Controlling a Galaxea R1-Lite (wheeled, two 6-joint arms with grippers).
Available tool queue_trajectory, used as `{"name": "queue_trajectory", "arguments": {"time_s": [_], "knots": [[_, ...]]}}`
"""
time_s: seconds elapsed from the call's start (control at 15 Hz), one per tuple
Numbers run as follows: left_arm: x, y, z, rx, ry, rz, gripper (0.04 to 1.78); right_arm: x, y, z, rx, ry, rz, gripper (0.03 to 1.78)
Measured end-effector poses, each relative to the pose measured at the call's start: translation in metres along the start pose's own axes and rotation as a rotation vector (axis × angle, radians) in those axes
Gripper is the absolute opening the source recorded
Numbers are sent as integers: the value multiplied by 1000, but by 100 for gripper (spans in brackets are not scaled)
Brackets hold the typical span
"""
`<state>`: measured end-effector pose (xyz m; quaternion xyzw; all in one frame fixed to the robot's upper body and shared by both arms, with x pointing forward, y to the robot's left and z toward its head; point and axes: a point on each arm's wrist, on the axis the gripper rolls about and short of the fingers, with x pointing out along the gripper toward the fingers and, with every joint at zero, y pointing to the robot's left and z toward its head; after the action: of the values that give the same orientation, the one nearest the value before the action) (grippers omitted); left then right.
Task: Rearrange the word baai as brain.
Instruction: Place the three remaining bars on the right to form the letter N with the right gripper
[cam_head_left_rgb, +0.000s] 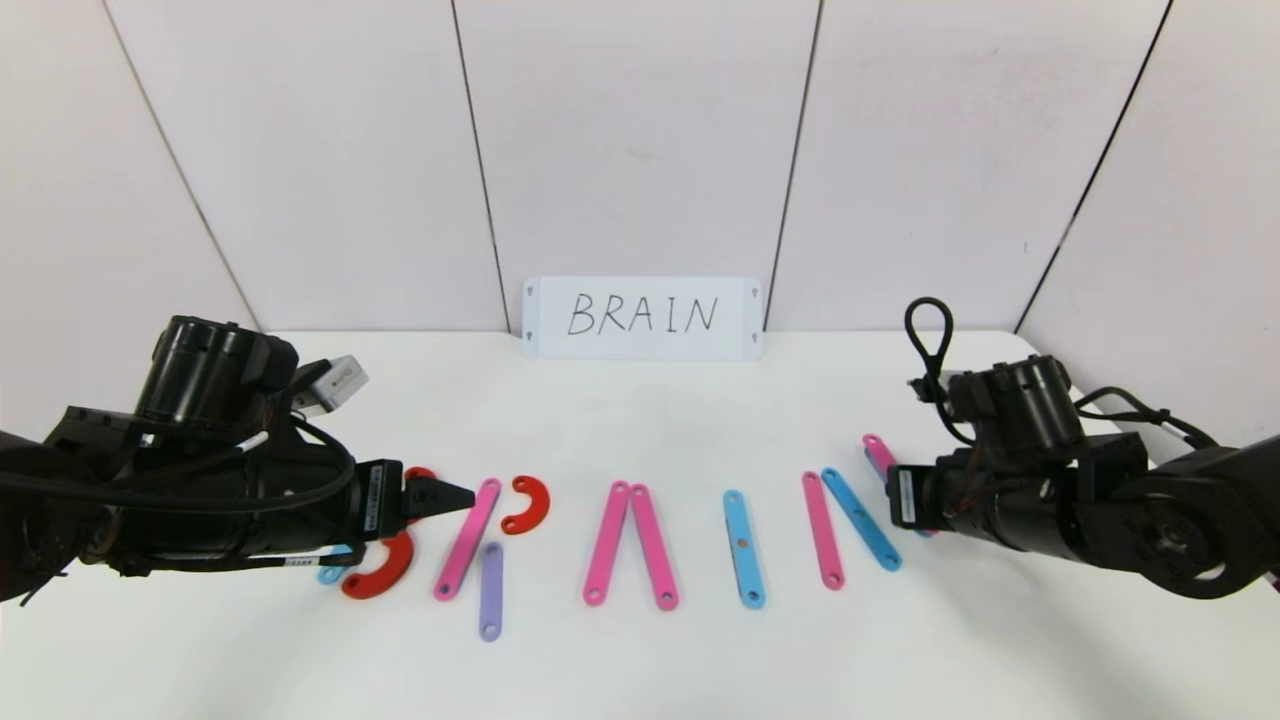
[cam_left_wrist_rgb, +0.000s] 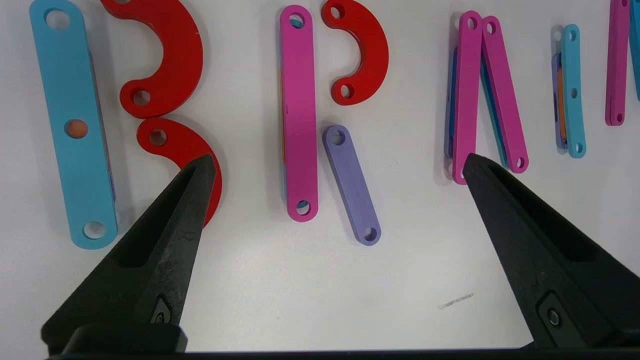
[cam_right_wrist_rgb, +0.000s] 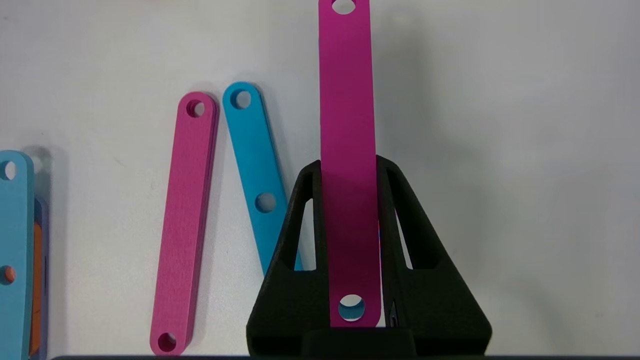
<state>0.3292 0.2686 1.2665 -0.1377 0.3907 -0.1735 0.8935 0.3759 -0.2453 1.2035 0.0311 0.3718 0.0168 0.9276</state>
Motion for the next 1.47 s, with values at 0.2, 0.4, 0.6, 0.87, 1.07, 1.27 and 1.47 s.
{"name": "queue_trajectory", "arguments": {"time_s": [0.2,0.4,0.6,0.87,1.07,1.27,1.47], "knots": [[0,0,0,1,-1,0,173,1,-1,-6,-2,19,-4,30],[0,0,0,0,-1,1,173,4,1,-8,13,14,-1,30],[0,0,0,0,-1,1,173,9,1,-11,14,22,-4,30],[0,0,0,0,-1,0,173,10,1,-13,50,25,-20,30],[0,0,0,0,-1,-2,173,10,1,-14,74,26,-29,30],[0,0,0,0,-1,-2,173,9,2,-17,81,34,-28,30],[0,0,0,0,0,-1,173,10,2,-19,80,40,-29,32]]}}
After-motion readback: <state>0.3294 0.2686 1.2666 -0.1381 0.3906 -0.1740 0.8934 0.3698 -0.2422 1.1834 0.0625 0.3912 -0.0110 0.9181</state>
